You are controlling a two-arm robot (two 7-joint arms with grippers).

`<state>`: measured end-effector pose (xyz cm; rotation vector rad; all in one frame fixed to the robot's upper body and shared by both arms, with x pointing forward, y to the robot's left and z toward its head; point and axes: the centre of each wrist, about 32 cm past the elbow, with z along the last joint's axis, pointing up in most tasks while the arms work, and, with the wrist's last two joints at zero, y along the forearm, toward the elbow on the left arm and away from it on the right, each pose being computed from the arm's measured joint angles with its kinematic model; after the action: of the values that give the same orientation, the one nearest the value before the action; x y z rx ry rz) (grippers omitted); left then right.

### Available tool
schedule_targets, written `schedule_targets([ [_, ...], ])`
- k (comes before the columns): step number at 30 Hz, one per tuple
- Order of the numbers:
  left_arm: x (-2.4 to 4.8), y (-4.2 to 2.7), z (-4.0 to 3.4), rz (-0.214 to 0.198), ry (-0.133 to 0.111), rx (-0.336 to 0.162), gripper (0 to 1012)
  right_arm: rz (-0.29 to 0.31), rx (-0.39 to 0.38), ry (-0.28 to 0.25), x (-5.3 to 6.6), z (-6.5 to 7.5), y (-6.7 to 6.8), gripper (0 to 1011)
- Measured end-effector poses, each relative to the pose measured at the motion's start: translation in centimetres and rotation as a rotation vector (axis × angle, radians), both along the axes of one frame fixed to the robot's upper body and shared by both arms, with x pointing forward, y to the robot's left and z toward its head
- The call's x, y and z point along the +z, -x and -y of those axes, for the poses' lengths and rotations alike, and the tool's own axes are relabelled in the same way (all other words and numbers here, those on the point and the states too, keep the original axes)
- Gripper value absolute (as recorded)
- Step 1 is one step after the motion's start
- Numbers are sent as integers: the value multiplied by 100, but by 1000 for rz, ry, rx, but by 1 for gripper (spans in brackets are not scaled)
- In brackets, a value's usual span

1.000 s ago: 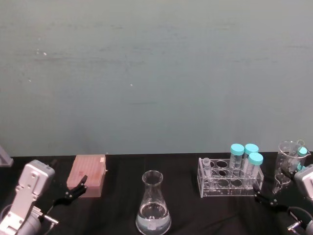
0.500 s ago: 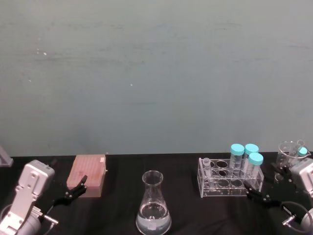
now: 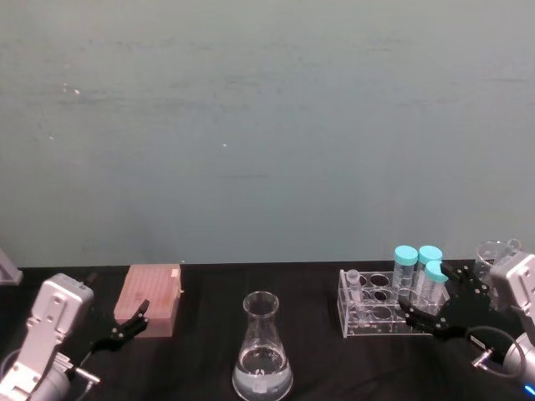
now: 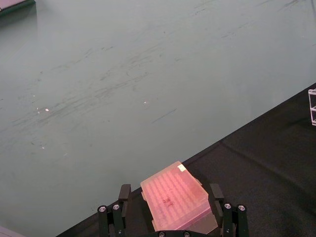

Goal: Pour the liquid from the test tube into the beaker using one hand.

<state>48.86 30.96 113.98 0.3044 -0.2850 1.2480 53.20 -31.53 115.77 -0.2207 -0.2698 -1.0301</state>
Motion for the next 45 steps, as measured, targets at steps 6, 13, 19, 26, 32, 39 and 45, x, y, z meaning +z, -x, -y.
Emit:
schedule_targets([
  [6, 0, 0, 0, 0, 0, 0, 1000, -4, 44, 0, 22, 0, -113, 1000],
  [13, 0, 0, 0, 0, 0, 0, 1000, -24, 93, -9, 22, -7, -263, 1000],
  [19, 0, 0, 0, 0, 0, 0, 1000, -51, 131, -20, 16, -8, -406, 1000],
  [26, 0, 0, 0, 0, 0, 0, 1000, -70, 162, -31, 16, -19, -548, 1000],
  [32, 0, 0, 0, 0, 0, 0, 1000, -76, 184, -31, 29, -44, -648, 1000],
  [39, 0, 0, 0, 0, 0, 0, 1000, -78, 222, -20, 29, -105, -743, 1000],
  [45, 0, 0, 0, 0, 0, 0, 1000, -84, 244, -8, 14, -148, -787, 1000],
])
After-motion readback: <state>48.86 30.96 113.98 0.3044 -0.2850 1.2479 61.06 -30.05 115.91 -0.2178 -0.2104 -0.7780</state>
